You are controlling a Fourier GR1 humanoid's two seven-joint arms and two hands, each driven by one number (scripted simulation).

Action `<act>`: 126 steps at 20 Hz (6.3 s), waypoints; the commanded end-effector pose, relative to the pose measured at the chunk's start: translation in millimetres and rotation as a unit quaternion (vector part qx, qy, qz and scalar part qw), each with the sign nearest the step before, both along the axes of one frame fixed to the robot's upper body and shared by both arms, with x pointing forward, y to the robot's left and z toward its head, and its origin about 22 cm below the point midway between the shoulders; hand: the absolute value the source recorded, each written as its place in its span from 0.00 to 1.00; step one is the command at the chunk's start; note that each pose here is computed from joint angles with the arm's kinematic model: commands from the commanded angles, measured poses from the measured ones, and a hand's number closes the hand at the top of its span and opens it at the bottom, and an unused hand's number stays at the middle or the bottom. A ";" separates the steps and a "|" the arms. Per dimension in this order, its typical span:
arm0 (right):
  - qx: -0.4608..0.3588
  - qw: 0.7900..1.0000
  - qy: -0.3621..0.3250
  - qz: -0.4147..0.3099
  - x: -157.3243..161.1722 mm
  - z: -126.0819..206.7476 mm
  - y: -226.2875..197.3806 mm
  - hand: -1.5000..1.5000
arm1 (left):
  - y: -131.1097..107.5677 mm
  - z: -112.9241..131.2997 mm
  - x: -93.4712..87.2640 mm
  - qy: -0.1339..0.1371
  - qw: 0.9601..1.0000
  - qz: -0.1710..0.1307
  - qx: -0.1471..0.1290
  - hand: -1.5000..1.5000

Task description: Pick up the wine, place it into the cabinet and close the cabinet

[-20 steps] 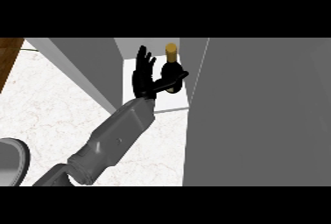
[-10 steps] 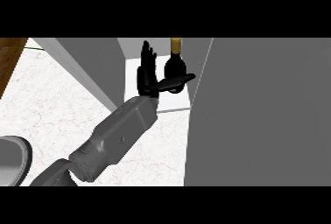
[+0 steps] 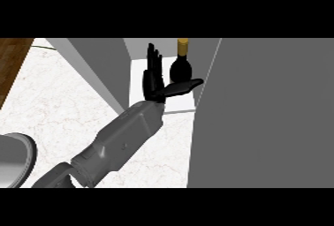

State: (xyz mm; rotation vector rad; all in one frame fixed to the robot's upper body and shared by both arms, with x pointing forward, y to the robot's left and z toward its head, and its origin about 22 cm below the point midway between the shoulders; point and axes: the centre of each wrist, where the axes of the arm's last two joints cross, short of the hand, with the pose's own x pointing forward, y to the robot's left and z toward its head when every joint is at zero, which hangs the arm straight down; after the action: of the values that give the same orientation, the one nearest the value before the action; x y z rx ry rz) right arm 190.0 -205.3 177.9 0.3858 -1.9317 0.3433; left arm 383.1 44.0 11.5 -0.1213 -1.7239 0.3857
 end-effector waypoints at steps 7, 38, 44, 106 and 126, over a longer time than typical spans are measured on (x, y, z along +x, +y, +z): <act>0.000 1.000 0.012 -0.009 -7.7 -16.2 -2.9 0.00 | -15.4 -8.3 -23.0 -0.020 0.999 -0.043 -0.011 0.00; -0.002 0.998 0.001 -0.070 -14.9 15.3 -17.8 0.00 | 54.3 -18.2 -124.9 -0.070 0.985 -0.160 0.001 0.00; -0.036 0.999 0.006 0.005 -24.8 10.2 -15.5 1.00 | 69.6 2.0 -145.5 -0.089 0.979 -0.182 -0.006 0.00; -0.050 0.993 0.014 0.108 90.4 74.4 209.5 1.00 | 396.9 55.2 -271.1 -0.099 0.986 -0.135 0.008 0.00; -0.218 0.867 0.202 0.400 180.3 41.3 226.8 1.00 | 412.8 62.1 -266.5 -0.106 0.986 -0.130 0.008 0.00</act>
State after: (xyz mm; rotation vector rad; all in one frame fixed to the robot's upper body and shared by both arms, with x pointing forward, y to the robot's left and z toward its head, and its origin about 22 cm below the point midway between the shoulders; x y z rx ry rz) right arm 348.0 25.2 226.3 0.8203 -1.2156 1.1419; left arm 112.6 435.7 66.0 -0.4033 -1.7768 0.1380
